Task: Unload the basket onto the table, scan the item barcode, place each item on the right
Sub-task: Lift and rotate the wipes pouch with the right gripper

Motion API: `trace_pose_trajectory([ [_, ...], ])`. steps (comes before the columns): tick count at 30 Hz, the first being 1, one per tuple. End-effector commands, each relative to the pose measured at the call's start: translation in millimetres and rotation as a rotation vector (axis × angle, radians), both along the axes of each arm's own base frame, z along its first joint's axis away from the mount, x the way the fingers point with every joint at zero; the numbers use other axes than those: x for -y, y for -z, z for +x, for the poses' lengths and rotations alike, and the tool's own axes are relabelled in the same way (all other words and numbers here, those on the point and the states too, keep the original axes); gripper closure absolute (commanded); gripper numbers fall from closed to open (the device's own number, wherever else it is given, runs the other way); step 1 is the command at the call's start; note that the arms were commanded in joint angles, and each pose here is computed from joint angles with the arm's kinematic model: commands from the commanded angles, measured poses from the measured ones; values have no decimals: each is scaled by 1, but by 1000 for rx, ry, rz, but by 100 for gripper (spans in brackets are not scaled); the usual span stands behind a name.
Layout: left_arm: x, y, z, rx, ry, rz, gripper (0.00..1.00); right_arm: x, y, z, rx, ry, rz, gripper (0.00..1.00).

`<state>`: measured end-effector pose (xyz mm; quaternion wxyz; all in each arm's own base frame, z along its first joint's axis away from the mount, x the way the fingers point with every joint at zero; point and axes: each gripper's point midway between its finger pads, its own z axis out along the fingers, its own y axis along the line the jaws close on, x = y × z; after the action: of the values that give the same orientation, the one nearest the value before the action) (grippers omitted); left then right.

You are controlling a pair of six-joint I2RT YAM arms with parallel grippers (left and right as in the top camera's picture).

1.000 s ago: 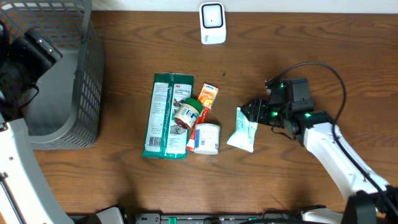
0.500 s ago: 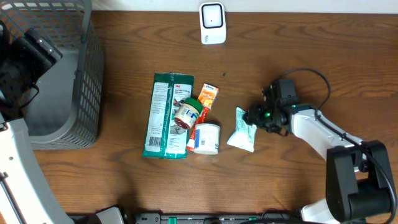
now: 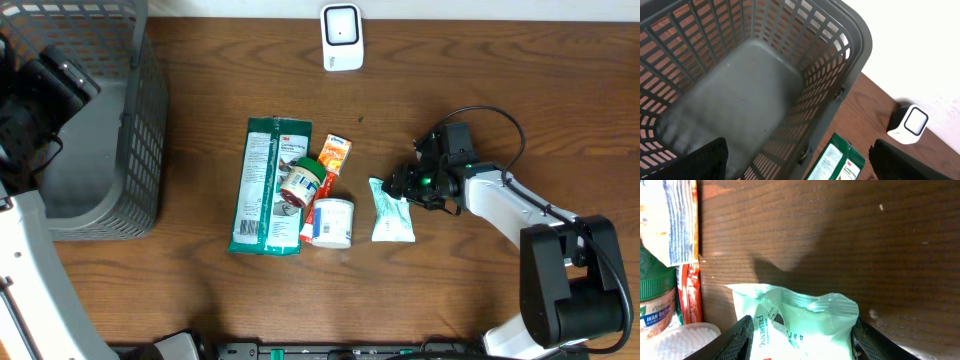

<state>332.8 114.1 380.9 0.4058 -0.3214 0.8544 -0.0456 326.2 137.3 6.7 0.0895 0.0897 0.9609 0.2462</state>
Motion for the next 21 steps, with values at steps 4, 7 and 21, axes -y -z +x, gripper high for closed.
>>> trace_pose_trajectory([
  [4, -2, 0, -1, 0, -11, -5, 12, 14, 38, -46, -173, -49, -94, 49],
  [7, -2, 0, -1, 0, -11, -5, 12, 17, 40, -49, -186, -46, -112, 65],
  [21, -2, 0, -1, 0, -11, -5, 12, 48, -14, -33, -137, 108, 34, 89],
])
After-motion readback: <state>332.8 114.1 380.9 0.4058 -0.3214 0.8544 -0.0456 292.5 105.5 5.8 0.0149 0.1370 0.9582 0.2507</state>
